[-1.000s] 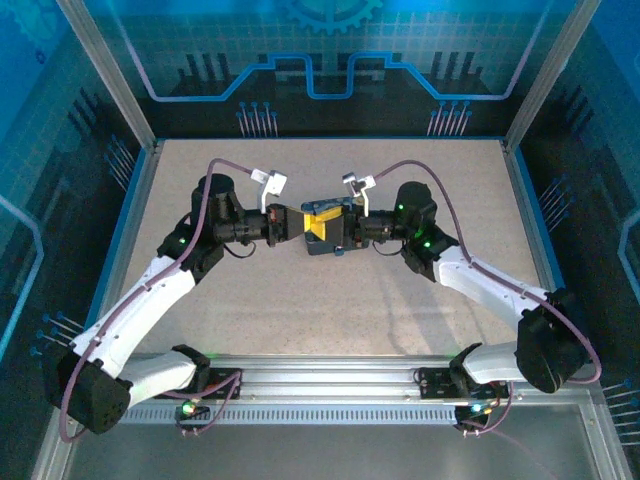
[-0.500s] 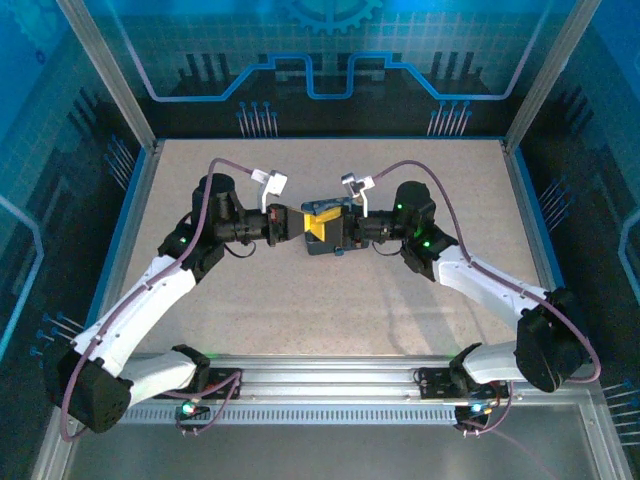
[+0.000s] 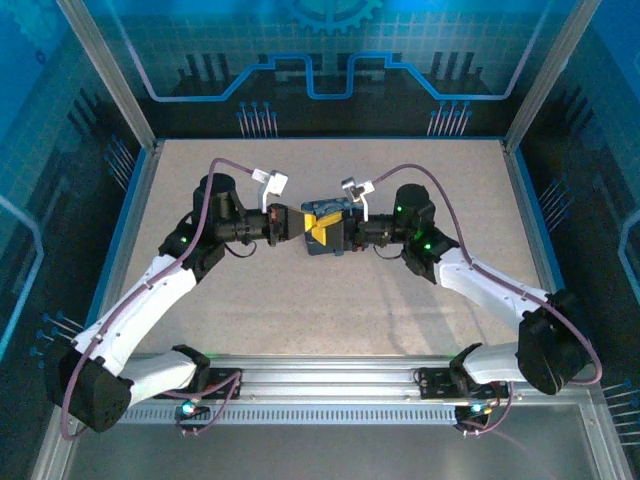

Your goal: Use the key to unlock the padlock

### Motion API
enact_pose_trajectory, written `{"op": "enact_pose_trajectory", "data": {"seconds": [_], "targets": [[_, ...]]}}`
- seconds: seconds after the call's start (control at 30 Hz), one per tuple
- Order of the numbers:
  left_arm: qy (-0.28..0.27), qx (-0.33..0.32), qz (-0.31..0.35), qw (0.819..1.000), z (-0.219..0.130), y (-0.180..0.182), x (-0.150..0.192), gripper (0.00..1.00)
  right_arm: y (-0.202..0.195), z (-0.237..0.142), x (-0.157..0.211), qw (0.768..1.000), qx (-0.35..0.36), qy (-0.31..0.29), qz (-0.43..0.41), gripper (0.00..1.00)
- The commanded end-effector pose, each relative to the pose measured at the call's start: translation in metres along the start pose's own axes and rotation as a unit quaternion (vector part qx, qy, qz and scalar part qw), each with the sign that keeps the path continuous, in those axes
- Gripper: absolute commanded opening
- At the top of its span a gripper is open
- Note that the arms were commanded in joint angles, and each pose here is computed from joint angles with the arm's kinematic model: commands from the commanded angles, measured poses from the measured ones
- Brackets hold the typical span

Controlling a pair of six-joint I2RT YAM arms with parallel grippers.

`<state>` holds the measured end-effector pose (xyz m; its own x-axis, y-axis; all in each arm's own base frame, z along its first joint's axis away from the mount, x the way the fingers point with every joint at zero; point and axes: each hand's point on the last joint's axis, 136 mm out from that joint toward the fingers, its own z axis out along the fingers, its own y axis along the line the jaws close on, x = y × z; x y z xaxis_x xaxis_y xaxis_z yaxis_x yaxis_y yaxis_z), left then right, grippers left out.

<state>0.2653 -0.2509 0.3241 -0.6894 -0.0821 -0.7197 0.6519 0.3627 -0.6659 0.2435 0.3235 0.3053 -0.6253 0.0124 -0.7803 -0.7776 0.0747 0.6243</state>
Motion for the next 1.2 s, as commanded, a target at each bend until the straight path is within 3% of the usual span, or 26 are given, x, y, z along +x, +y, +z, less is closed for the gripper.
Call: {"op": "enact_pose_trajectory", "data": {"seconds": [0.0, 0.13, 0.6, 1.17], "targets": [[-0.013, 0.007, 0.021, 1.0, -0.002, -0.005, -0.011, 0.0, 0.003, -0.001, 0.009, 1.0, -0.004, 0.01, 0.0, 0.35], [-0.01, 0.007, 0.02, 1.0, -0.002, -0.005, -0.009, 0.0, 0.002, -0.001, 0.004, 1.0, 0.006, 0.006, 0.009, 0.3], [-0.006, 0.008, 0.021, 1.0, -0.002, -0.005, -0.007, 0.0, 0.012, -0.001, -0.013, 1.0, 0.001, -0.009, -0.007, 0.29], [0.0, 0.011, 0.022, 1.0, -0.001, -0.004, -0.003, 0.0, 0.014, 0.004, -0.015, 1.0, -0.003, -0.008, -0.001, 0.16]]}}
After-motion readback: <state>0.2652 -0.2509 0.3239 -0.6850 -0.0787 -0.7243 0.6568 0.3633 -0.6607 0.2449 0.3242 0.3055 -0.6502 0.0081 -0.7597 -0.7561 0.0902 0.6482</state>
